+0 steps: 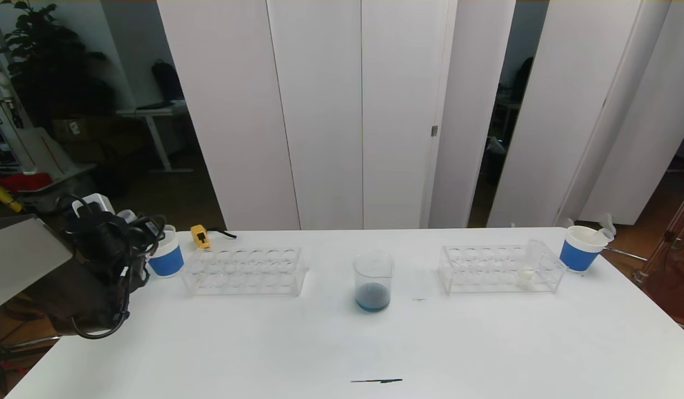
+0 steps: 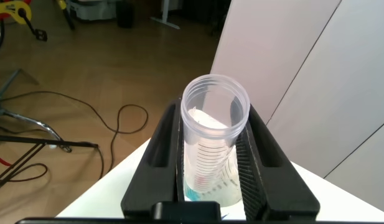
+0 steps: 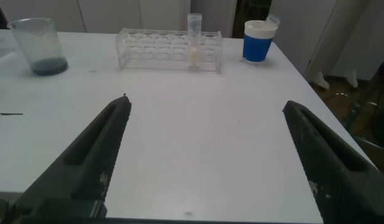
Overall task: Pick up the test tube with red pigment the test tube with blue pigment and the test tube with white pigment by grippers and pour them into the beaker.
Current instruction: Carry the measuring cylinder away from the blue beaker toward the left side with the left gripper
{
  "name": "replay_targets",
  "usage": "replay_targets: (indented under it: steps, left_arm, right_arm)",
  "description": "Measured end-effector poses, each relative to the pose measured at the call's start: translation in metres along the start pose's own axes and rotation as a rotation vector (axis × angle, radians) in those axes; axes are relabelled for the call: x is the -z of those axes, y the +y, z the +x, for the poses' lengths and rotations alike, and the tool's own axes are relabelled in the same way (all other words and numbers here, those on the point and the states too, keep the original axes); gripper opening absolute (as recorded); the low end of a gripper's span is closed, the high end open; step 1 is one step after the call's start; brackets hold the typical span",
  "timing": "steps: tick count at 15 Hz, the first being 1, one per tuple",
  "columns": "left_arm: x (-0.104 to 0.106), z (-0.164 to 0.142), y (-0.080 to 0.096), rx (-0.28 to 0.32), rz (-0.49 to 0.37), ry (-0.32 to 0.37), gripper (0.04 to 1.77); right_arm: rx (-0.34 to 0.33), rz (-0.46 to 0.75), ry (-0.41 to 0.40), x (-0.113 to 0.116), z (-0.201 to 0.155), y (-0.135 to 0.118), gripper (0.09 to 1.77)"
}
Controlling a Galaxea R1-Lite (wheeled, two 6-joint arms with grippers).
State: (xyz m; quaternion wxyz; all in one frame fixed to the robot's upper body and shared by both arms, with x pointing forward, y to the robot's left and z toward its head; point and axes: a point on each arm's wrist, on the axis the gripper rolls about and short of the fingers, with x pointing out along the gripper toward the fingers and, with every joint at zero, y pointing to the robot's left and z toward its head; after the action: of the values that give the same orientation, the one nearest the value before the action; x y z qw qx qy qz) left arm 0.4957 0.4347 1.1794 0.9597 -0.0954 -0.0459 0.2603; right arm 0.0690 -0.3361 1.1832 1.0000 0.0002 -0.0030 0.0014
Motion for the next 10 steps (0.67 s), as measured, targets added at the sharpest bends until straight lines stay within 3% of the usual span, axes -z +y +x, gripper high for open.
replay_targets:
  steps: [10]
  left_arm:
    - [0.014, 0.002, -0.004, 0.011, -0.003, 0.028, 0.57]
  right_arm:
    - [0.000, 0.000, 0.000, 0.000, 0.000, 0.000, 1.75]
